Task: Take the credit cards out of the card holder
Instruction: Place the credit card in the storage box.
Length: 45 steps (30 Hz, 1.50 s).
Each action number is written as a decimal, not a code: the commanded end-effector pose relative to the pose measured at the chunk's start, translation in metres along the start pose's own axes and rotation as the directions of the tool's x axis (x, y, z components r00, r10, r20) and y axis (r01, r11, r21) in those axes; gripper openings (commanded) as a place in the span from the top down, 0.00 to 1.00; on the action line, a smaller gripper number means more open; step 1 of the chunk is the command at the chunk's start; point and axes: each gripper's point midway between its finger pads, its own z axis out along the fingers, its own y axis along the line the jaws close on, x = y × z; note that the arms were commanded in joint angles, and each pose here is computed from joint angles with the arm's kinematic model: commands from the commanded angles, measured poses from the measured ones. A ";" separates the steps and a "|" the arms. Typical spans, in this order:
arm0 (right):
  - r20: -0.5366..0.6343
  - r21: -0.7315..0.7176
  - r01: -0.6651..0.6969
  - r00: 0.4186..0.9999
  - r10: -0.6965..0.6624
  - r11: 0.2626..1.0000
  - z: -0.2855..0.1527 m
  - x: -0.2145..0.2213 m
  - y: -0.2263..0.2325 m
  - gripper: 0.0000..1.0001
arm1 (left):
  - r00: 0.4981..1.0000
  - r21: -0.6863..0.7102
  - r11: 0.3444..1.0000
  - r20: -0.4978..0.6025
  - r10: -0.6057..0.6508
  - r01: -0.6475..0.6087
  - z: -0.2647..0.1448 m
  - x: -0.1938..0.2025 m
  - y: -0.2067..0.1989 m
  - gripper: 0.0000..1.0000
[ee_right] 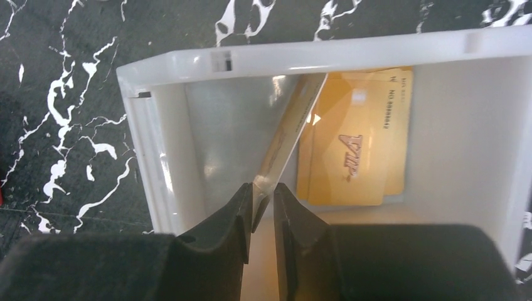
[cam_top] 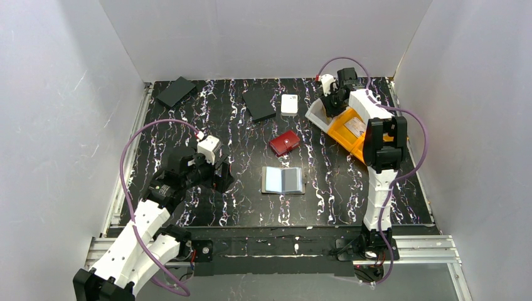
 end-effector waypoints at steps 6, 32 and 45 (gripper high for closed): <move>0.046 0.086 0.012 0.999 -0.016 0.996 -0.012 -0.025 -0.025 0.82 | 1.000 0.009 1.000 0.016 0.015 -0.015 -0.002 -0.007 -0.001 0.02; 0.029 0.083 0.005 1.000 -0.008 0.997 -0.004 -0.022 -0.041 0.99 | 1.000 0.012 1.000 0.004 0.012 -0.012 0.000 -0.005 -0.001 0.02; 0.022 0.207 -0.022 1.000 0.018 0.978 -0.008 -0.024 -0.064 0.76 | 1.000 0.013 1.000 0.000 0.011 -0.011 0.000 -0.005 -0.001 0.02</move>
